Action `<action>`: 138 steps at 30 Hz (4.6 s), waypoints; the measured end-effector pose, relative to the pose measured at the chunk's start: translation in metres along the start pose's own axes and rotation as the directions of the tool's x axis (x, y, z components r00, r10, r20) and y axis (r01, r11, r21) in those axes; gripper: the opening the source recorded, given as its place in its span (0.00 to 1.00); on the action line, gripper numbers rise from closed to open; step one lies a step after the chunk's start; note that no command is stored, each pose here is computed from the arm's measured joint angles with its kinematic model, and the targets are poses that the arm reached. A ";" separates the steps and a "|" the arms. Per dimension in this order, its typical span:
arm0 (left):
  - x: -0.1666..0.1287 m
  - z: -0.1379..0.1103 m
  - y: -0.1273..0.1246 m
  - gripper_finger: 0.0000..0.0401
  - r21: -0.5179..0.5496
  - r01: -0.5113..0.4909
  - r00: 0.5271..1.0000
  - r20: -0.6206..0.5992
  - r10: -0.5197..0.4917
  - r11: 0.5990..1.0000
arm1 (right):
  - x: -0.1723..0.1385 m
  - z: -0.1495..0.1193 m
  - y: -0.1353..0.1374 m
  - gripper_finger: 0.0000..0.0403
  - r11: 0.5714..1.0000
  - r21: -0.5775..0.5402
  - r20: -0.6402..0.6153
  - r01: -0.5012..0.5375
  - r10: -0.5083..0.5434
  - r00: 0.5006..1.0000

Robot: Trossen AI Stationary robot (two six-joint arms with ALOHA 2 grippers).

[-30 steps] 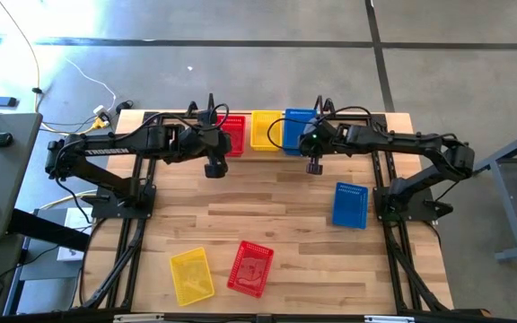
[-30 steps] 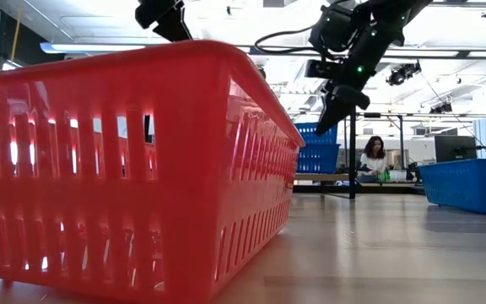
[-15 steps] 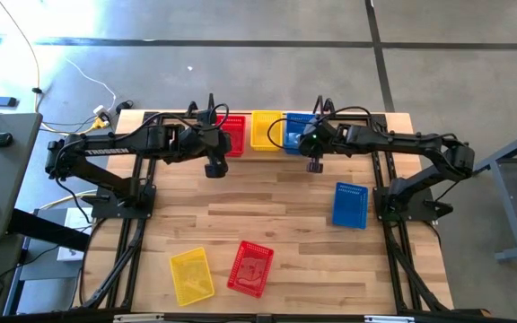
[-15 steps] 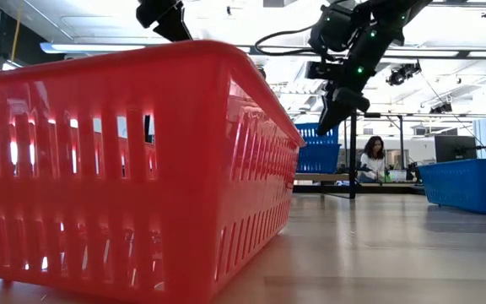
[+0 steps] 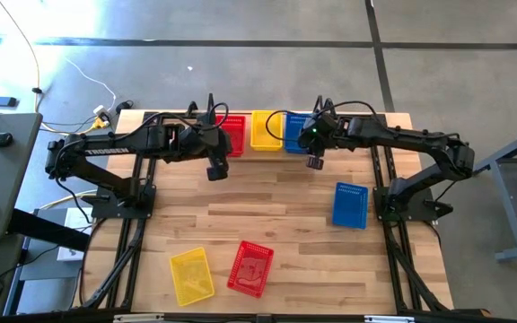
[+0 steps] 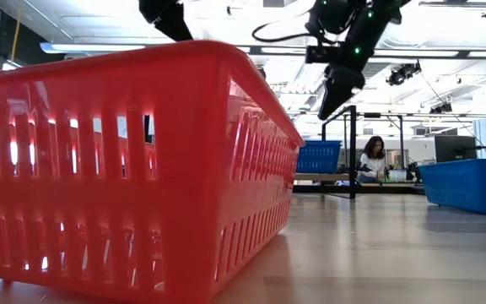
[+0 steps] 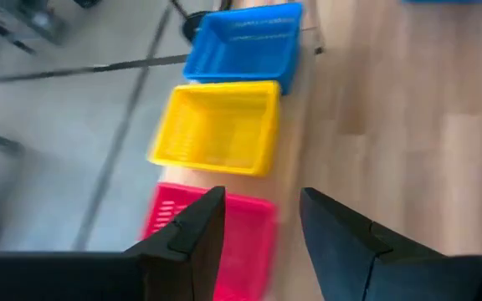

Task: Stack baskets on shelf by color
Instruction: Stack the red bin on top of the red bin

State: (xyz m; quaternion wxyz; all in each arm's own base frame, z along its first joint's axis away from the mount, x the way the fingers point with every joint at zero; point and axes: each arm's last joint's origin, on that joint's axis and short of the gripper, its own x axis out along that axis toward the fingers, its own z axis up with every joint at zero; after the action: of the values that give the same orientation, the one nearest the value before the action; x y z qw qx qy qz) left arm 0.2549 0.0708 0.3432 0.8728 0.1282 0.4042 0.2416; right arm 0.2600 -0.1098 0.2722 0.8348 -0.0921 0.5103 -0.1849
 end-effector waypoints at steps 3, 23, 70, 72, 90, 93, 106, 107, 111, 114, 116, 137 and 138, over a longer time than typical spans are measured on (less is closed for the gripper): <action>0.000 0.001 -0.002 0.36 -0.115 0.078 0.997 0.017 -0.076 0.990 | -0.008 0.005 -0.003 0.32 0.997 0.079 -0.003 -0.003 0.003 1.000; -0.032 0.001 -0.082 0.36 -0.323 0.442 0.892 0.063 -0.447 0.837 | -0.058 0.041 0.019 0.32 0.936 0.341 0.130 -0.091 0.048 0.990; -0.018 -0.024 -0.293 0.36 0.122 0.702 0.709 -0.031 -0.704 0.702 | -0.069 0.044 0.053 0.32 0.867 0.489 0.137 -0.092 0.027 0.990; -0.017 -0.026 -0.298 0.36 0.126 0.710 0.701 -0.032 -0.713 0.693 | -0.069 0.044 0.053 0.32 0.867 0.490 0.138 -0.092 0.027 0.990; -0.002 -0.042 -0.327 0.36 0.103 0.726 0.687 -0.084 -0.721 0.680 | -0.069 0.044 0.053 0.32 0.863 0.497 0.137 -0.087 0.021 0.990; -0.002 -0.042 -0.327 0.36 0.108 0.719 0.695 -0.084 -0.714 0.687 | -0.069 0.044 0.053 0.32 0.863 0.499 0.137 -0.087 0.020 0.990; 0.004 -0.047 -0.332 0.36 0.115 0.710 0.704 -0.105 -0.703 0.694 | -0.069 0.044 0.052 0.32 0.862 0.499 0.137 -0.086 0.020 0.990; 0.006 -0.048 -0.333 0.36 0.115 0.709 0.705 -0.112 -0.700 0.696 | -0.069 0.044 0.052 0.32 0.862 0.499 0.137 -0.087 0.020 0.990; 0.013 -0.053 -0.339 0.36 0.093 0.695 0.718 -0.134 -0.683 0.713 | -0.069 0.044 0.053 0.32 0.862 0.499 0.137 -0.087 0.020 0.990; 0.014 -0.053 -0.339 0.34 0.081 0.690 0.723 -0.130 -0.678 0.720 | -0.069 0.044 0.053 0.32 0.862 0.499 0.137 -0.087 0.020 0.990; 0.015 -0.054 -0.339 0.29 0.080 0.688 0.725 -0.131 -0.677 0.721 | -0.069 0.044 0.053 0.32 0.862 0.499 0.137 -0.087 0.020 0.990; 0.007 -0.032 -0.298 0.01 0.175 0.626 0.779 -0.096 -0.620 0.760 | -0.069 0.042 0.053 0.32 0.864 0.495 0.125 -0.089 0.031 0.992; 0.006 -0.030 -0.292 0.01 0.178 0.616 0.787 -0.096 -0.610 0.767 | -0.069 0.042 0.053 0.32 0.865 0.495 0.122 -0.088 0.031 0.992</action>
State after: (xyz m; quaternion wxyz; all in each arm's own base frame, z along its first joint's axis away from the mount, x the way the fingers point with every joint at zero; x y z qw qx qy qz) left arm 0.3277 -0.1732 0.1981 0.8798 0.0721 0.4600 -0.0961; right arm 0.2804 -0.0352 0.3297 0.8625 0.1323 0.4008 -0.2792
